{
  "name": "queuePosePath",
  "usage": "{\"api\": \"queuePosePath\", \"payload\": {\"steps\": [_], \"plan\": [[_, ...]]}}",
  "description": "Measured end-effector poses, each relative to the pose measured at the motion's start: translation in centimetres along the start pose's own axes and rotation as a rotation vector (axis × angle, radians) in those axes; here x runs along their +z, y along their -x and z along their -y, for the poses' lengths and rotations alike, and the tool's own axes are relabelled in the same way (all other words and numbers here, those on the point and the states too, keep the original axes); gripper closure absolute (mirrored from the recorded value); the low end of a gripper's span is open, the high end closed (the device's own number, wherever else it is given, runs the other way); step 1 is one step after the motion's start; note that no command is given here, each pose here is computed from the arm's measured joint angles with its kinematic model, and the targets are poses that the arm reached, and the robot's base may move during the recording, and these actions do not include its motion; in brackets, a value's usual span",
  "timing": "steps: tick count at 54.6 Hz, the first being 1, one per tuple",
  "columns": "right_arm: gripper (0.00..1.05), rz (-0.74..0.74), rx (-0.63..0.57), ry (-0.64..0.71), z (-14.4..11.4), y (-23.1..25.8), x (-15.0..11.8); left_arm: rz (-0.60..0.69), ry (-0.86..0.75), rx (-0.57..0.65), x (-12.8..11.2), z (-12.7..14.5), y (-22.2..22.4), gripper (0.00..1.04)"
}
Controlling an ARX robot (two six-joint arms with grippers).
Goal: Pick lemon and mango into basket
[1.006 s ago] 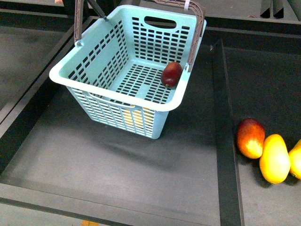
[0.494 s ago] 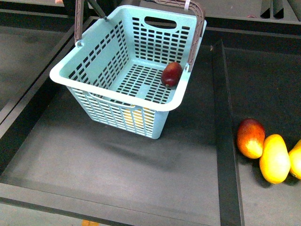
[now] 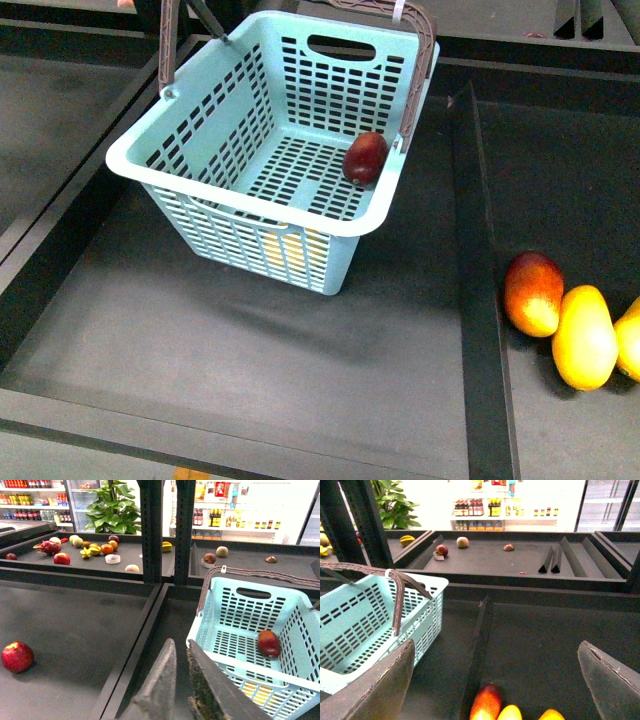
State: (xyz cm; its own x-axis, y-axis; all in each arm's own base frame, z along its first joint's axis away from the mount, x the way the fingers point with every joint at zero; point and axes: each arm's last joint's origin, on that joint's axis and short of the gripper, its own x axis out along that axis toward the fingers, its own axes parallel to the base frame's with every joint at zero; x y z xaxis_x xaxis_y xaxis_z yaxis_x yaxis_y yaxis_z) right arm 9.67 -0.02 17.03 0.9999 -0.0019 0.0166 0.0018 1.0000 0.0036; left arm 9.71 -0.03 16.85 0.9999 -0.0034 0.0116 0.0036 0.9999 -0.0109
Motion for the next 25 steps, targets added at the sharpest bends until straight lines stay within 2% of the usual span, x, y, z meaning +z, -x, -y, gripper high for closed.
{"api": "queuePosePath", "payload": {"steps": [23, 25], "plan": [[0.09, 0.0, 0.0, 0.0, 0.0, 0.0, 0.0, 0.0, 0.0, 0.0, 0.0, 0.0, 0.0, 0.07], [0.09, 0.0, 0.0, 0.0, 0.0, 0.0, 0.0, 0.0, -0.002, 0.0, 0.0, 0.0, 0.0, 0.07]]}}
